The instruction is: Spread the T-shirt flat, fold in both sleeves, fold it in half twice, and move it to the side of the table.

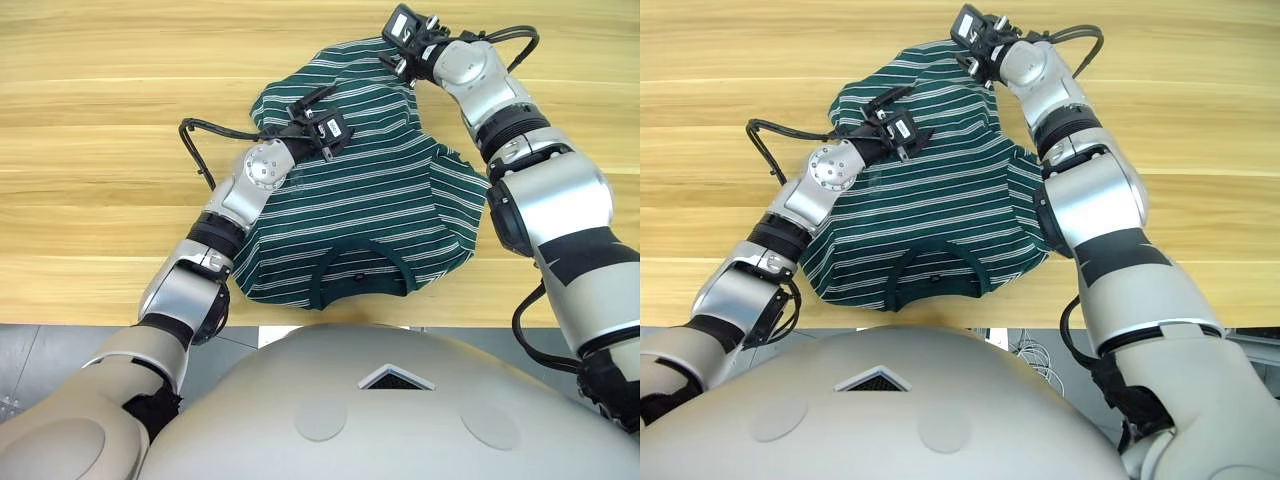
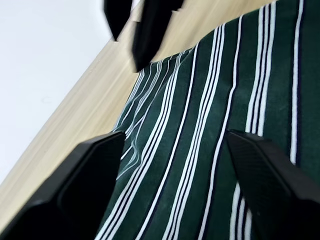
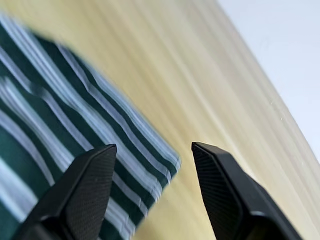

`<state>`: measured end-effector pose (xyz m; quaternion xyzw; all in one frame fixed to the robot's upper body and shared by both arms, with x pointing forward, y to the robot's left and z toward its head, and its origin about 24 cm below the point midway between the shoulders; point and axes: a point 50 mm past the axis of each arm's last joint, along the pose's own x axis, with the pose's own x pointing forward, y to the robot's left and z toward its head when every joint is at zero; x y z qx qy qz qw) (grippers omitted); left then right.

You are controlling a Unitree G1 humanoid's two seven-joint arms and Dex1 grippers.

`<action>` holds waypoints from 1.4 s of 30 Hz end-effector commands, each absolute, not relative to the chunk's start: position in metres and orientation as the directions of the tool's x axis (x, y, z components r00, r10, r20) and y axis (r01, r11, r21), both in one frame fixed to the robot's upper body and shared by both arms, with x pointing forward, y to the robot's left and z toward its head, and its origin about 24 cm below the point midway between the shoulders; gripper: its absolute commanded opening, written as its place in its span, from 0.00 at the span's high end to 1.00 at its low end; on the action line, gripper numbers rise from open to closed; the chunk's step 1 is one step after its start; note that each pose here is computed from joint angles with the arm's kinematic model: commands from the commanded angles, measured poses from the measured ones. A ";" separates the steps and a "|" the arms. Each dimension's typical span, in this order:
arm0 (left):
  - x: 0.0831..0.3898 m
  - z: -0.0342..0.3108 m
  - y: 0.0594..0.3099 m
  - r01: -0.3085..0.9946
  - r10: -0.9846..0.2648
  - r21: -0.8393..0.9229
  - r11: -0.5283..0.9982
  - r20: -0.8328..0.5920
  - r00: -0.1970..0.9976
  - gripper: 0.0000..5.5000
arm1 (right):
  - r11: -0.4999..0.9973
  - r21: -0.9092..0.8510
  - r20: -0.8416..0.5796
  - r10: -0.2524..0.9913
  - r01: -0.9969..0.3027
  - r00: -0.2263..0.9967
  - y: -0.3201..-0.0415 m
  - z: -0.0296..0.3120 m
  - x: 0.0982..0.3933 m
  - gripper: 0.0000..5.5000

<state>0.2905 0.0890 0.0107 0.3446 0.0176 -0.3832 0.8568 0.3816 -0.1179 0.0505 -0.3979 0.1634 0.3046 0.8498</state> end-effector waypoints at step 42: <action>0.266 0.036 0.092 0.630 -0.623 -0.051 0.775 -0.226 0.748 0.34 | 0.555 -0.651 -0.209 0.525 -0.518 0.825 -0.104 0.129 0.406 0.49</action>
